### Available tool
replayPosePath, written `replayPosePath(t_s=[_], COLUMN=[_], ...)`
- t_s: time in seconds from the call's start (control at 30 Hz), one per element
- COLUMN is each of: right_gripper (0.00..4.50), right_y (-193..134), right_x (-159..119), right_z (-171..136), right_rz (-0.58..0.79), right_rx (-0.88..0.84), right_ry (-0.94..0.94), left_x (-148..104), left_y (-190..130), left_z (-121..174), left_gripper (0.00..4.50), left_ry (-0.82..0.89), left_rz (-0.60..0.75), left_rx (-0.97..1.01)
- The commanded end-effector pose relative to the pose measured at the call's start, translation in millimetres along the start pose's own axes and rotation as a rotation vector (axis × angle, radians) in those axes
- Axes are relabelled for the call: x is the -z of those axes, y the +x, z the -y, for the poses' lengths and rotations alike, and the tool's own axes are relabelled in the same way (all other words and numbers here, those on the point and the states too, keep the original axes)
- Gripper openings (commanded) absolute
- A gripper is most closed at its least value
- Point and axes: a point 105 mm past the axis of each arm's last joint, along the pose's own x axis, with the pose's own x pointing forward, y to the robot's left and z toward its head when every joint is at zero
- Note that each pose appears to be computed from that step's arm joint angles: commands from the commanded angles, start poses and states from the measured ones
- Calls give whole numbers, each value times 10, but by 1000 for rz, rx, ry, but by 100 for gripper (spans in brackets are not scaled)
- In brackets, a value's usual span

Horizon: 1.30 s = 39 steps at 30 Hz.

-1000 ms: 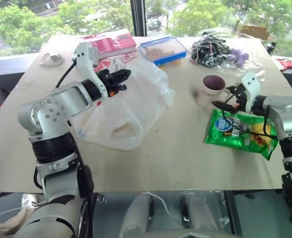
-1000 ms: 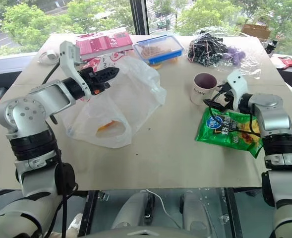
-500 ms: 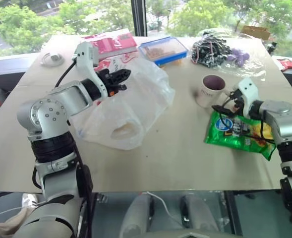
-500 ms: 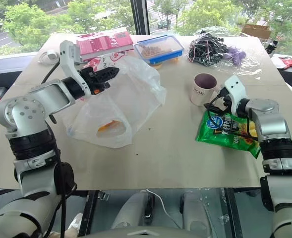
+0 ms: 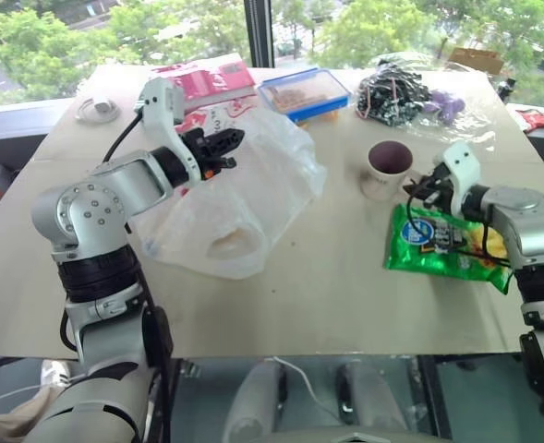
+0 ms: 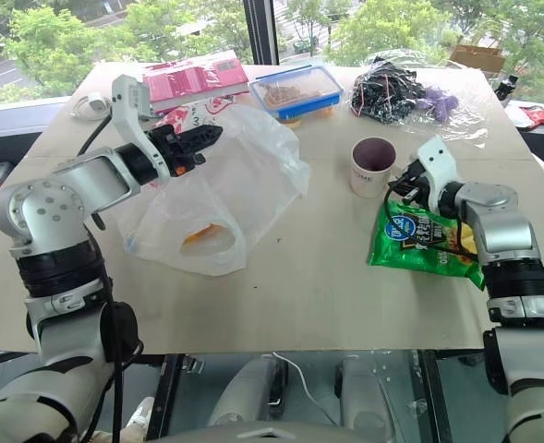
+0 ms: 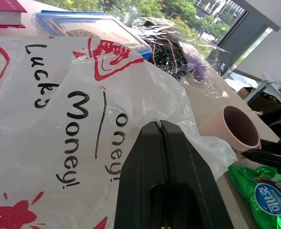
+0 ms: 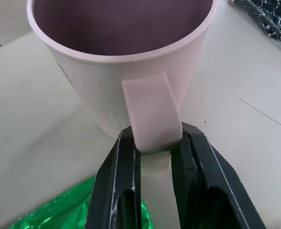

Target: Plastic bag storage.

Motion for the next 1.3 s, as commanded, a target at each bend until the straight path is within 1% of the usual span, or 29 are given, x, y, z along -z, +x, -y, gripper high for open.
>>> replayPosePath(t_s=[0.03, 0.1, 0.27, 0.43, 0.53, 0.6, 0.73, 0.83, 0.97, 1.03, 1.17, 1.3], right_gripper=[37, 37, 37, 37, 37, 37, 37, 37, 37, 37, 37, 37], right_y=[-148, -197, -322, -327, -258, -210, -13, 206, 564, 684, 840, 939], right_x=[-357, -502, -878, -1112, -1178, -1178, -1224, -1212, -1187, -1209, -1339, -1419], right_z=[-48, -189, -725, -1232, -1455, -1549, -1666, -1730, -1820, -1854, -2005, -2201], right_rz=[126, 173, 282, 354, 368, 362, 361, 348, 312, 309, 331, 336], right_rx=[20, -4, -126, -244, -291, -311, -318, -314, -286, -270, -273, -322], right_ry=[-26, -27, -24, -7, 0, -10, -3, 16, -33, -61, -113, -104], left_x=[-139, -150, -219, -283, -320, -337, -344, -322, -349, -342, -313, -286], left_y=[-45, -58, -56, -39, -42, -46, -90, -154, -238, -257, -269, -268], left_z=[47, 33, 4, 24, 46, 55, 125, 263, 411, 443, 462, 480], left_gripper=[0, 0, 0, 0, 0, 0, 0, 0, 0, 0, 0, 0], left_ry=[26, 25, 16, 26, 33, 42, 44, 42, 24, 22, 19, 30], left_rz=[29, 27, 28, 31, 36, 39, 41, 37, 67, 74, 81, 87], left_rx=[18, 15, 10, 20, 35, 42, 80, 157, 232, 241, 237, 232])
